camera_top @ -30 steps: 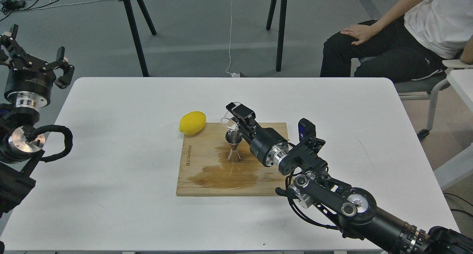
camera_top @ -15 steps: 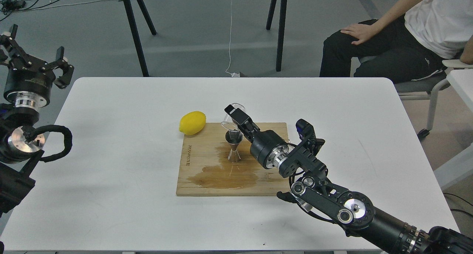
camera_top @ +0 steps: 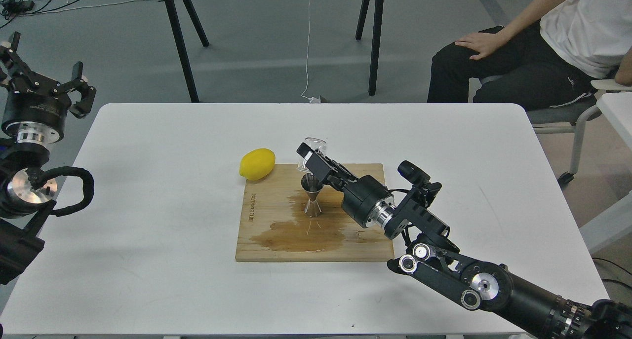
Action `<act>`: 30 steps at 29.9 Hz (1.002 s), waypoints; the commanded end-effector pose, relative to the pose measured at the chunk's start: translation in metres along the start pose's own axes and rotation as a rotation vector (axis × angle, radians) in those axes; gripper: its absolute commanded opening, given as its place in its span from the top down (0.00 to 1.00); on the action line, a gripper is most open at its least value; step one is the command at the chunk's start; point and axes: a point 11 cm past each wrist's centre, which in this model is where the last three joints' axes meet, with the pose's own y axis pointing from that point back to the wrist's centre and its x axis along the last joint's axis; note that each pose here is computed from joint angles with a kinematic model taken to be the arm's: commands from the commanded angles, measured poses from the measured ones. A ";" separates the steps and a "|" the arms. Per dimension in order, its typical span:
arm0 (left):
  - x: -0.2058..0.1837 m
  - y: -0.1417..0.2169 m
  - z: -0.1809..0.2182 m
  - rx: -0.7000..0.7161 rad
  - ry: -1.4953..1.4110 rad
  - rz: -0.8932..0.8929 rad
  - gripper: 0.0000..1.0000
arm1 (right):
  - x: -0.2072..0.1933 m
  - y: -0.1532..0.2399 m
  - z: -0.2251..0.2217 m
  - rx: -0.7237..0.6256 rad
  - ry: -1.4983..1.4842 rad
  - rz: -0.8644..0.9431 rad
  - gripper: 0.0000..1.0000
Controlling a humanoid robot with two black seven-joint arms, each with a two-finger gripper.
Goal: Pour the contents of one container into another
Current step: 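Carry the glass back and set it down near the board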
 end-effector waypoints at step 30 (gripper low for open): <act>-0.008 -0.003 -0.007 -0.005 0.041 -0.001 0.00 | 0.126 0.167 0.188 -0.289 -1.953 0.774 0.64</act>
